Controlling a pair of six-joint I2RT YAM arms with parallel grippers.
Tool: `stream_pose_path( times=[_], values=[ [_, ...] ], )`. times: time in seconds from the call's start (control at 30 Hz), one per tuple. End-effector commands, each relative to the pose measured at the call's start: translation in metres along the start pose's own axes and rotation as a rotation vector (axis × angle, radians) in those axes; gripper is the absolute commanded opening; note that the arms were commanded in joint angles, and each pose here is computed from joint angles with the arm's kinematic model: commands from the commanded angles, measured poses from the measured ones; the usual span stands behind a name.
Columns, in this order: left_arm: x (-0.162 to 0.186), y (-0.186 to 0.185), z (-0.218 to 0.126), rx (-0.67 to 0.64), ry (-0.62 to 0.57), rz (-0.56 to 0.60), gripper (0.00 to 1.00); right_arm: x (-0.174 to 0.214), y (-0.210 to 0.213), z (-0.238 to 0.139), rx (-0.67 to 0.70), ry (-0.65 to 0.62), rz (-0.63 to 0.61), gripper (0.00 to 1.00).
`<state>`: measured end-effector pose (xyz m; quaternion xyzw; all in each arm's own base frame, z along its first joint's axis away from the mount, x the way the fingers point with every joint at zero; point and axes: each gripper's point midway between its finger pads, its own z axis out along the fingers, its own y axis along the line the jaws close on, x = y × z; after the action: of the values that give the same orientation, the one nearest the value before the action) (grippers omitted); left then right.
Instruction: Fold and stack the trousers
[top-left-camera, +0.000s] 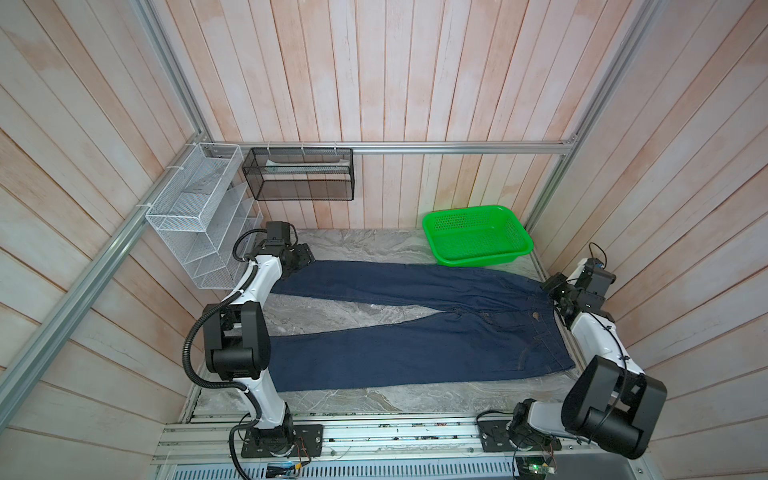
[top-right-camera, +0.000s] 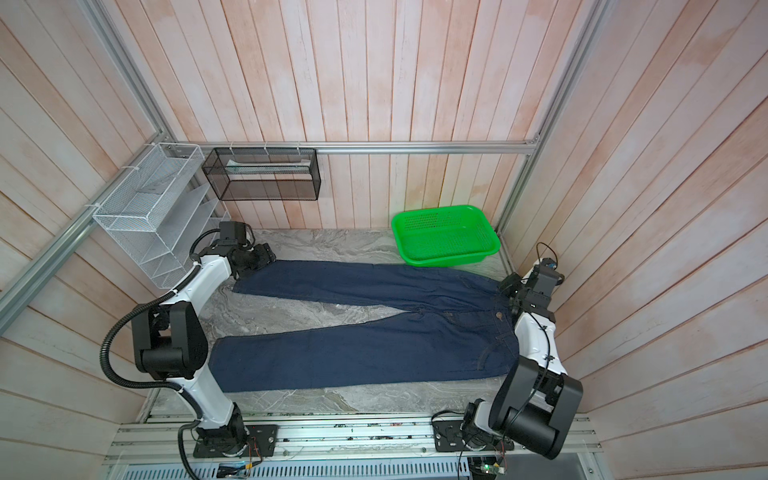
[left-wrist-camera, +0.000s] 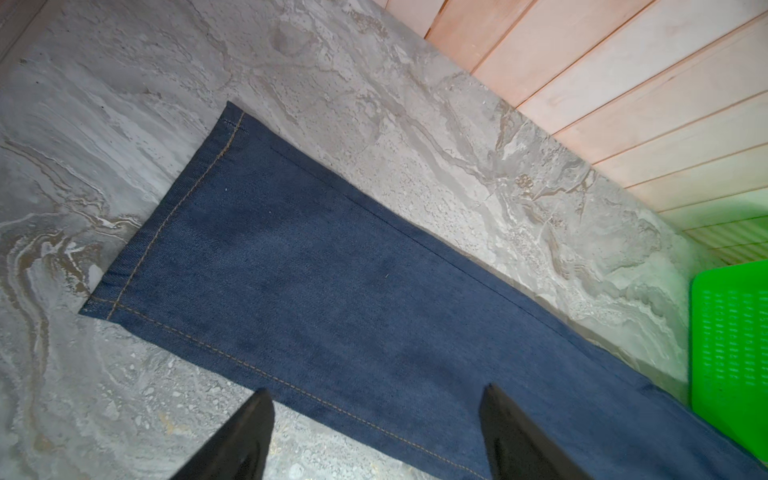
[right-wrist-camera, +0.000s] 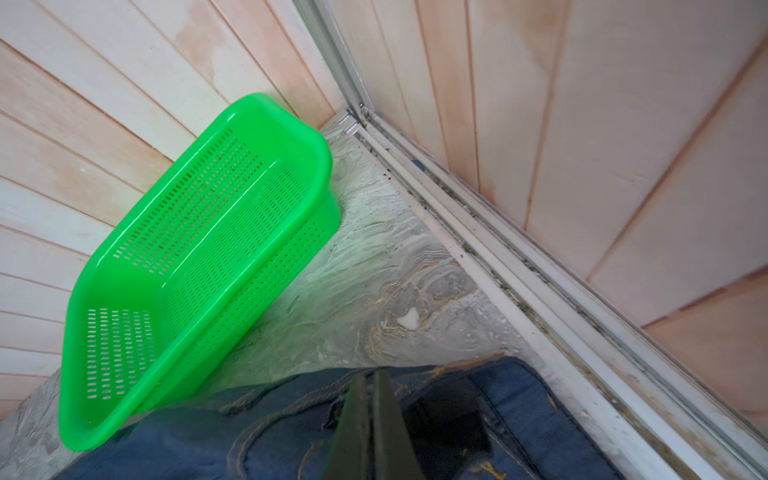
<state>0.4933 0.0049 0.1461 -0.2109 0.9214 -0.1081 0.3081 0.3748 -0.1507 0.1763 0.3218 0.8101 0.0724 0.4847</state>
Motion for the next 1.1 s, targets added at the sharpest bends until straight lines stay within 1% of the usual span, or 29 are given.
stream_pose_path(
  times=[0.0, 0.17, 0.33, 0.43, 0.63, 0.83, 1.07],
  values=[
    [-0.009, 0.005, 0.014, -0.026, 0.005, -0.020, 0.81, 0.001, -0.006, 0.000, 0.002, -0.013, 0.023, 0.00],
    [-0.024, 0.010, 0.038, -0.049, 0.011, -0.024, 0.81, 0.010, 0.002, 0.005, -0.048, 0.025, 0.034, 0.00],
    [-0.043, 0.023, 0.070, -0.130, 0.010, -0.006, 0.80, 0.017, 0.010, 0.002, -0.072, 0.032, 0.018, 0.00],
    [-0.053, 0.035, 0.091, -0.201, 0.019, 0.013, 0.80, 0.020, 0.016, -0.002, -0.089, 0.035, 0.006, 0.00],
    [-0.064, 0.057, 0.128, -0.307, 0.040, 0.036, 0.80, 0.026, 0.037, -0.005, -0.130, 0.046, -0.031, 0.00],
    [-0.074, 0.083, 0.146, -0.360, 0.034, 0.018, 0.80, 0.027, 0.050, -0.003, -0.155, 0.046, -0.049, 0.00],
    [-0.083, 0.108, 0.152, -0.395, 0.021, 0.023, 0.80, 0.034, 0.053, 0.002, -0.156, 0.062, -0.057, 0.00]
  ],
)
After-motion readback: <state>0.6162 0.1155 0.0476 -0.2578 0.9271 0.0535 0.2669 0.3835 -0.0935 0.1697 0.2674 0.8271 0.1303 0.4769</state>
